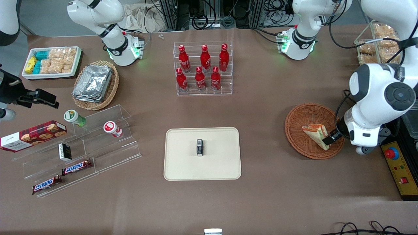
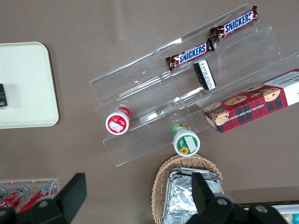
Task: Place sandwich from basket to tray
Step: 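Lower the open left gripper over the wrapped sandwich in the wicker basket, then close the left gripper on the sandwich's edge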
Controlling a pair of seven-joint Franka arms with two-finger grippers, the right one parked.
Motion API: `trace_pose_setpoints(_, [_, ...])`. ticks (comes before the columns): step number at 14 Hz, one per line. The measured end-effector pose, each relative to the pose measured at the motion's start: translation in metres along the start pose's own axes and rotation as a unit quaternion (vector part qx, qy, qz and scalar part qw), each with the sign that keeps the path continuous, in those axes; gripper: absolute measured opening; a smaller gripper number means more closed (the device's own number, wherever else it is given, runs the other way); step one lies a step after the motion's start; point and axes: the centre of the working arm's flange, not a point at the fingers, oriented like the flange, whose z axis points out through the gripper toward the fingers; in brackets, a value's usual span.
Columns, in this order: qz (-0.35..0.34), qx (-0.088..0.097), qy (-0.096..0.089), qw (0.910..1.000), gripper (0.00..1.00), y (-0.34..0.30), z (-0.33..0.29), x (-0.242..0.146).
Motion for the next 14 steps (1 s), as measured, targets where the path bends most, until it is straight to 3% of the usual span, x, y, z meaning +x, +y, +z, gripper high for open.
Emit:
trace_pose_setpoints(4, [-0.014,-0.009,0.004,0.9999,1.00,-0.011,0.047,-0.018])
trace_pose_setpoints(14, [-0.022,-0.003,-0.007,0.9997,1.00,-0.026,0.086,-0.038])
